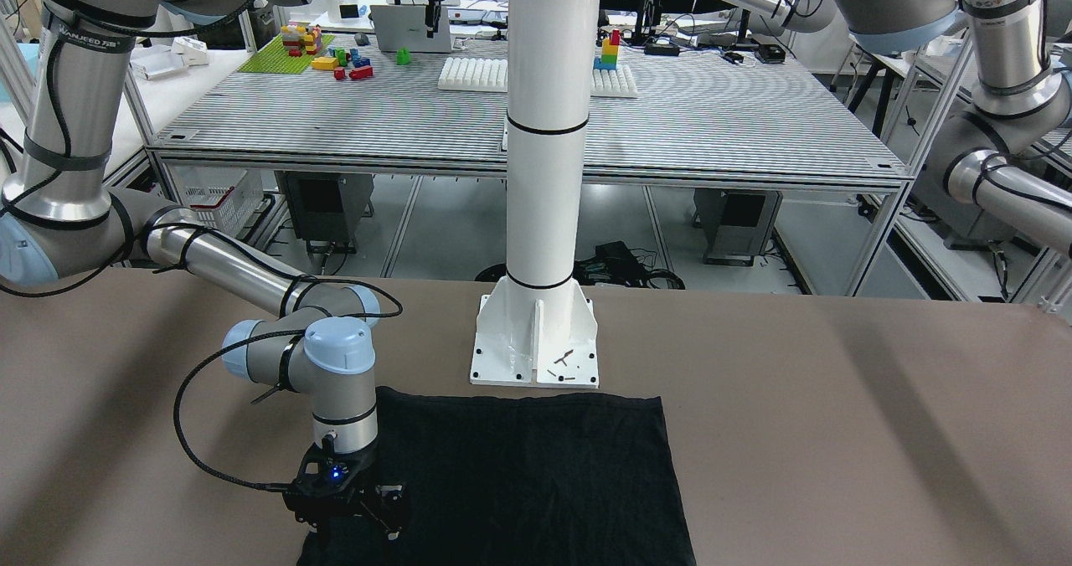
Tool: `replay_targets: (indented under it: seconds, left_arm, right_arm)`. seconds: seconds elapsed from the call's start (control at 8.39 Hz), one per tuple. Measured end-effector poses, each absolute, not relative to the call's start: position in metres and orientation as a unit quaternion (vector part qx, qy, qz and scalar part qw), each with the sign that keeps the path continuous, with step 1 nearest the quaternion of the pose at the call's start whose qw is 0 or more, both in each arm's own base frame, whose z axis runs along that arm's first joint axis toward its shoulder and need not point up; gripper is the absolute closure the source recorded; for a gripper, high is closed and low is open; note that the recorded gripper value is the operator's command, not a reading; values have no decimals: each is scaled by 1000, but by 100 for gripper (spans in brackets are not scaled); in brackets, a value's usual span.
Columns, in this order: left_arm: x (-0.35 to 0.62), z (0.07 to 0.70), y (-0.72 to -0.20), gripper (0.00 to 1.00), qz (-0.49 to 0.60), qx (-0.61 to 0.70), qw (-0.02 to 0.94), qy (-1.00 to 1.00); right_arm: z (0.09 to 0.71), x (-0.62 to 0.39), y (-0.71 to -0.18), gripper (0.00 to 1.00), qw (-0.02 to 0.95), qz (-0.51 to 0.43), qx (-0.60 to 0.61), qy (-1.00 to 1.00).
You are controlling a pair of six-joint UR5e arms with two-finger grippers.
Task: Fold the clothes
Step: 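Grasp the sleeve with the right gripper and fold it inward onto the shirt, then move the left gripper over the sleeve nearest it while the right gripper holds still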
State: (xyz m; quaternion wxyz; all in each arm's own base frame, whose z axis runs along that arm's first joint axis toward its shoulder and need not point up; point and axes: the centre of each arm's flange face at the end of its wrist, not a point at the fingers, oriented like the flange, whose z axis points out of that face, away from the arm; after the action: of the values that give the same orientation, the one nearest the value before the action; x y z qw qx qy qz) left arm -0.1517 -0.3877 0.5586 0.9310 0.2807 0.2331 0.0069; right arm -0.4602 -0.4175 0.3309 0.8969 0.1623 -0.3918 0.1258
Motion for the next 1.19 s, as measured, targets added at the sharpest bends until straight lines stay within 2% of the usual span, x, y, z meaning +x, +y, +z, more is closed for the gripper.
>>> replay_targets:
  seconds: [0.36, 0.95, 1.19]
  left_arm:
    - [-82, 513, -441, 10, -17, 254, 903, 347]
    - [124, 448, -598, 34, 22, 173, 884, 434]
    - [200, 429, -640, 46, 36, 142, 884, 444]
  right_arm:
    - [321, -454, -410, 6, 894, 127, 159, -399]
    - [307, -447, -405, 6, 891, 126, 161, -406]
    - [307, -446, -405, 6, 891, 127, 161, -405]
